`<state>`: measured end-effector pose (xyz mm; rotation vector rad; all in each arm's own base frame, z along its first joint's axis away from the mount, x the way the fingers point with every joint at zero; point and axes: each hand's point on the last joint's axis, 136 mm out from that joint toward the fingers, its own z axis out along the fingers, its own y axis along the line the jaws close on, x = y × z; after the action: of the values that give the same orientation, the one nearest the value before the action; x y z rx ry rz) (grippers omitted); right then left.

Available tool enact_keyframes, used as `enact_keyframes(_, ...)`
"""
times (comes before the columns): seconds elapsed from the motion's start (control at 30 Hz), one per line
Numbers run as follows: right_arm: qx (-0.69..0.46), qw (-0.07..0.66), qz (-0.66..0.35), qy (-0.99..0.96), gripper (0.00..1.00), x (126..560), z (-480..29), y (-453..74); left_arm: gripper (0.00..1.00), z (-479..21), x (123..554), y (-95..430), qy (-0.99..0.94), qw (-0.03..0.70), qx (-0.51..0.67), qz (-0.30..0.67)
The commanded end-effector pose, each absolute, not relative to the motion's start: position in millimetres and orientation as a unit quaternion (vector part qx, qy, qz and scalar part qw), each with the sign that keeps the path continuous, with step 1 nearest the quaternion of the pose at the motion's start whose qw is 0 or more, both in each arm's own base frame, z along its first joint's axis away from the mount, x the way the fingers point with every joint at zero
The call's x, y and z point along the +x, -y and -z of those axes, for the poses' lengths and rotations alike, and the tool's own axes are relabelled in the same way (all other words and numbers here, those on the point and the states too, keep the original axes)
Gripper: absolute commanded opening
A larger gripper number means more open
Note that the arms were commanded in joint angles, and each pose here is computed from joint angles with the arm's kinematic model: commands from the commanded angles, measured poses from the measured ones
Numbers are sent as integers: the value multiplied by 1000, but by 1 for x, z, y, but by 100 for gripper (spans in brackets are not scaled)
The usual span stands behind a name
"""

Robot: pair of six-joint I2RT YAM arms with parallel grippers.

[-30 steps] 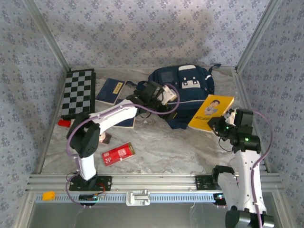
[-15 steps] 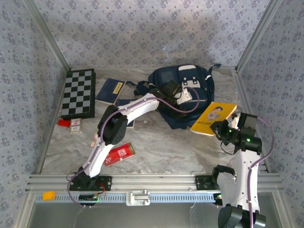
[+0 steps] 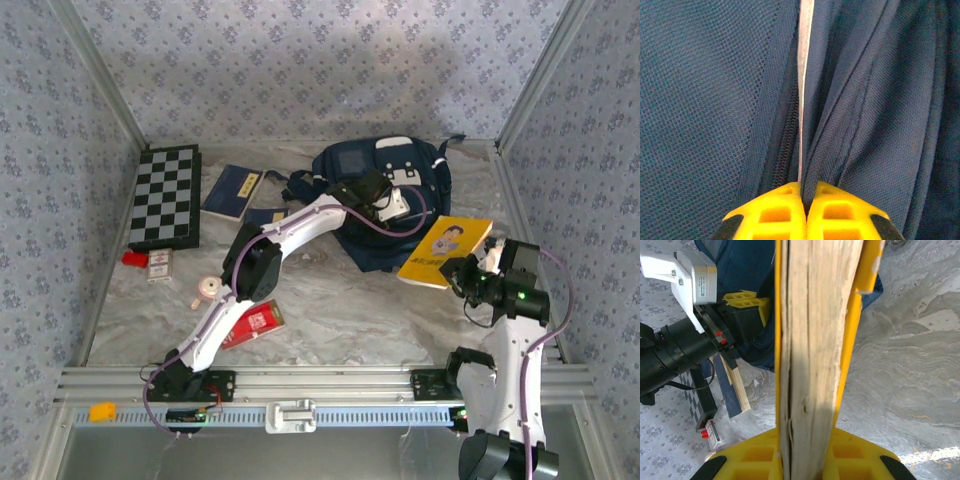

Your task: Pack books, pencil case, and school supplies into a backpack

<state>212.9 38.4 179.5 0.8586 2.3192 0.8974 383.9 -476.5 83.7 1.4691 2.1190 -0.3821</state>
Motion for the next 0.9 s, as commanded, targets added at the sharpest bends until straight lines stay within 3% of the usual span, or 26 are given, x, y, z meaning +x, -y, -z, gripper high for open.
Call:
enact_keyframes(0.0,290,272,-338,-853,0,212,-192,-41,0,-127,373,473,-784,278,532,156)
enact_keyframes(0.57,268,211,-326,-881,0,167,-210,-57,0,-260,375,452,-791,386,441,177)
enact_keyframes(0.87,244,216,-395,-859,0,191,-220,-80,0,-312,368,452,-764,426,437,207)
